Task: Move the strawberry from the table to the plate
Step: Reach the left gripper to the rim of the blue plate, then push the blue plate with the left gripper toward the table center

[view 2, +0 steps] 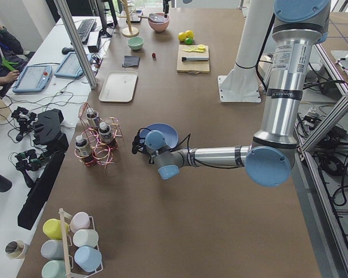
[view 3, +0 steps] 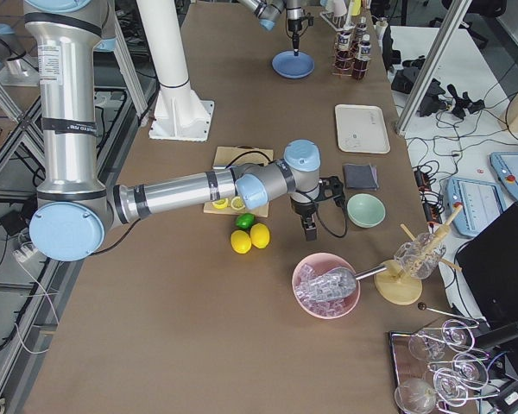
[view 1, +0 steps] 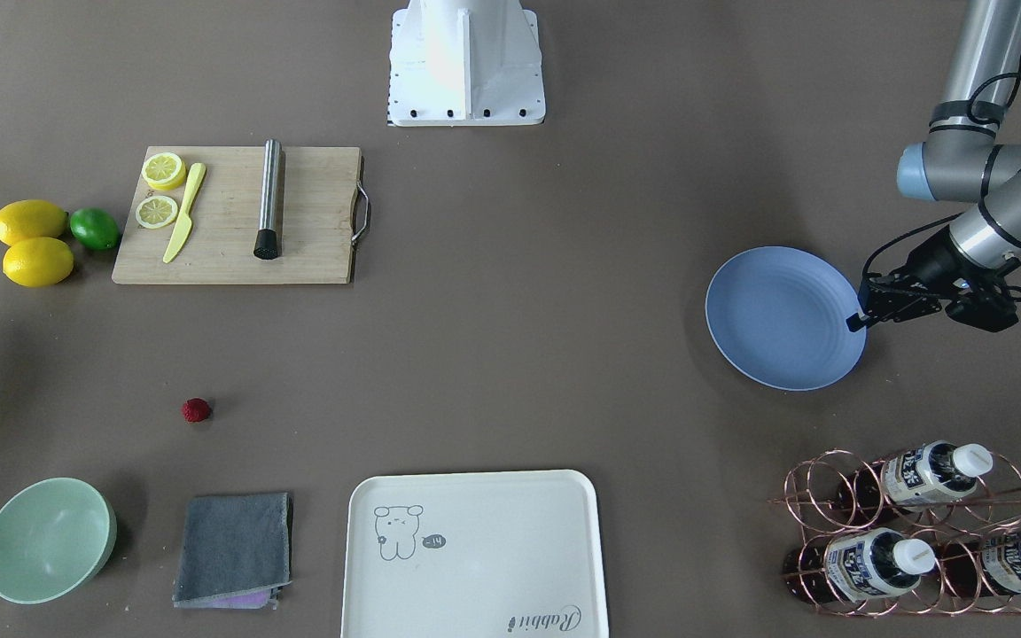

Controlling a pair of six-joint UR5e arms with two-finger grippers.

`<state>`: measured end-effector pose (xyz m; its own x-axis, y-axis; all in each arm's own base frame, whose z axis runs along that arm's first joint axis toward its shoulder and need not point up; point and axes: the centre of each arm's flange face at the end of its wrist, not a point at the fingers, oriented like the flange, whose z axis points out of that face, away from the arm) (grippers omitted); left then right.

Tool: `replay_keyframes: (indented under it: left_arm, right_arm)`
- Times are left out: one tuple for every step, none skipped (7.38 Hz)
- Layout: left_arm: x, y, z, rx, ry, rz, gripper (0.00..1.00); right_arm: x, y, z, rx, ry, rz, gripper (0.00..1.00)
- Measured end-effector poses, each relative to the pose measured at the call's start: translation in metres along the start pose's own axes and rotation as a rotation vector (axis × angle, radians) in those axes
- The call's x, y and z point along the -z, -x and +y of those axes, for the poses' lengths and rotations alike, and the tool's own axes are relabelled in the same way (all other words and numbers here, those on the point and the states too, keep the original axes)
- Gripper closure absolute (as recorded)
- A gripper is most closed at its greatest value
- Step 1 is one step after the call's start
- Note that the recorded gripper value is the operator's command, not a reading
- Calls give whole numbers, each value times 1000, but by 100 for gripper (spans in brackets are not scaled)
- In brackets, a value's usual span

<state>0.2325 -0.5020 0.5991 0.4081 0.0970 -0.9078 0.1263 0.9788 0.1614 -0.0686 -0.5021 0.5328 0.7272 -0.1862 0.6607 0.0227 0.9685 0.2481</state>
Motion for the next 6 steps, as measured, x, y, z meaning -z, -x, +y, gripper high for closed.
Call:
replay_keyframes:
  left_arm:
    - [6,-19,-5,48,-14,24,100]
    - [9,-47,-11,104,-24,58,100]
    - [0,-83,-17,145,-26,93,100]
    - [-22,-127,-19,169,-23,123,100]
    - [-48,-175,-20,185,-20,139,100]
    - [-69,-221,-24,201,-22,135,100]
  right_arm:
    - [0,0,0,-1,1,0,0]
    - [-1,-1,1,-2,3,1,0]
    - [-1,-2,3,-4,4,0,0]
    - [-2,-3,5,-5,5,0,0]
    - [-3,-4,6,-7,7,0,0]
    - [-3,-4,6,-8,8,-1,0]
